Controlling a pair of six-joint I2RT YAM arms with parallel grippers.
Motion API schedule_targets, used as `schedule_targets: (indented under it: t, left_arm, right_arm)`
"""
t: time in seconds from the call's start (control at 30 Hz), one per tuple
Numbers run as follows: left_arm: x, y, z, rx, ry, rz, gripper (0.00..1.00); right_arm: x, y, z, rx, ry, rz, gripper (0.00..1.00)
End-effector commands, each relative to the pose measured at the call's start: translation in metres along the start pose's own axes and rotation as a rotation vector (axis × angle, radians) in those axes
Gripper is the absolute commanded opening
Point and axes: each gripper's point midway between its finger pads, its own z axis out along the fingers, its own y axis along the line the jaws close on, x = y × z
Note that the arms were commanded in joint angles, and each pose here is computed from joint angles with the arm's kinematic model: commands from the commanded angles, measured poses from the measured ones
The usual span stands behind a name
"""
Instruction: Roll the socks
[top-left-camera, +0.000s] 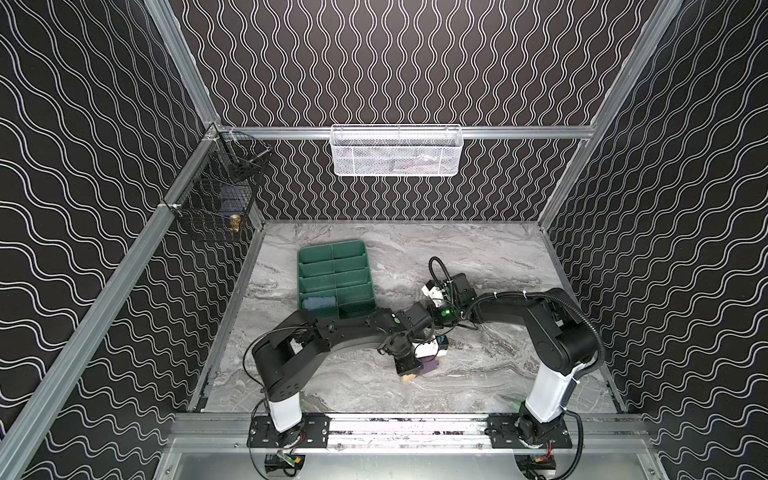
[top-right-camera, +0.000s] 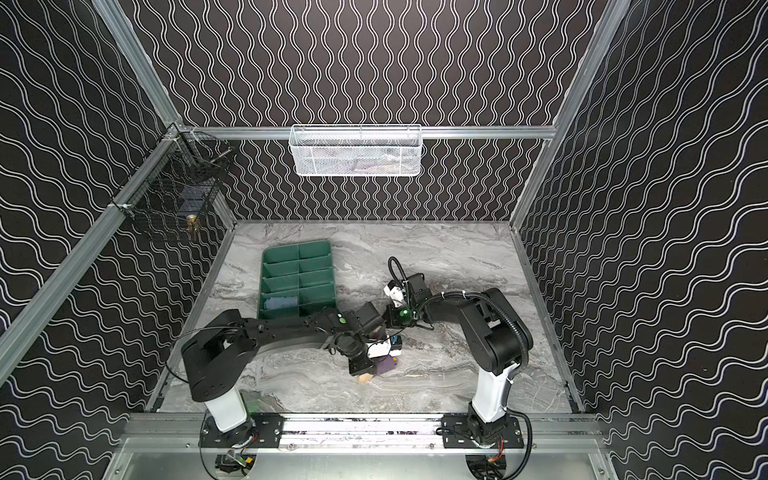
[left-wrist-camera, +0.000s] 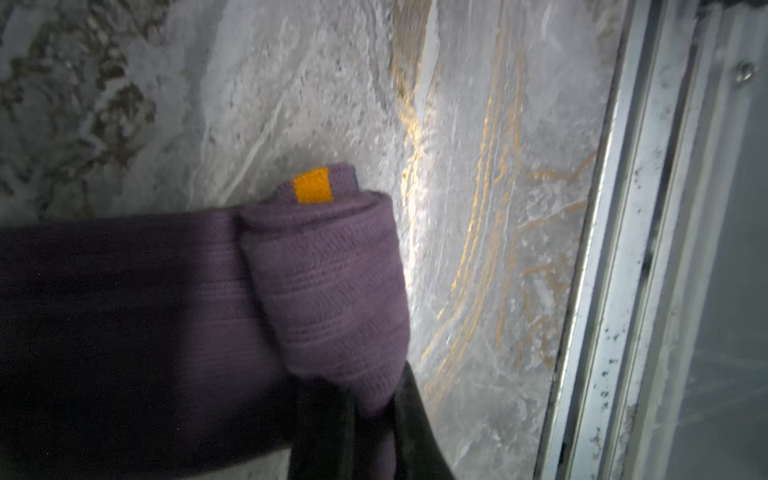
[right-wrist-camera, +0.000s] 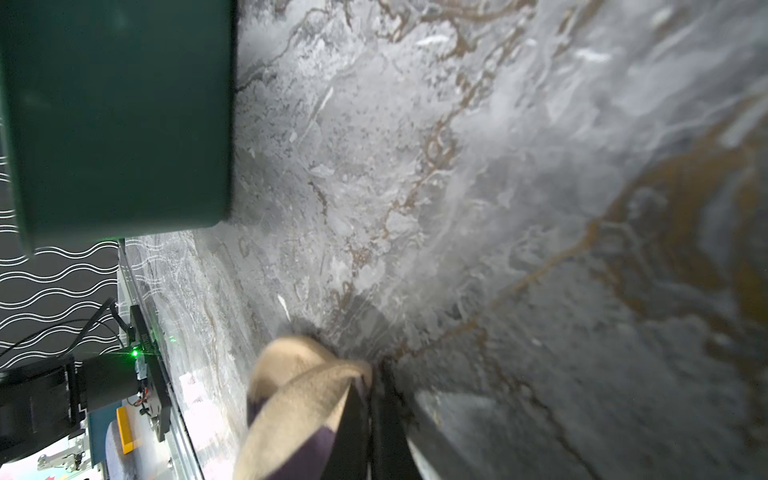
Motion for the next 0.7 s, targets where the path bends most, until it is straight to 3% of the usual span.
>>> schedule_targets:
  t: [0.0,0.23,0.5,0.67]
  left_arm:
    - [0.029,-0.003,0.016,0.038,0.137,-0.085,0.0]
    - [0.049,0.008,0.032,0.057,0.256,-0.16,0.0]
    - [0.063,0.021,0.028,0.067,0.275,-0.208,0.0]
    - [0.063,0.023,0.031,0.101,0.282,-0.217,0.0]
  right_arm:
    - [0.027,-0.054,-0.004,0.262,0.048,0.093,0.0]
    - [0.013,-0.046,-0.026,0.265,-0.025,0.058,0.02]
    - [-0.032,-0.028,-0.096,0.301,-0.229,-0.004,0.41]
    - [-0.052,0.013,-0.164,0.326,-0.433,-0.156,0.49]
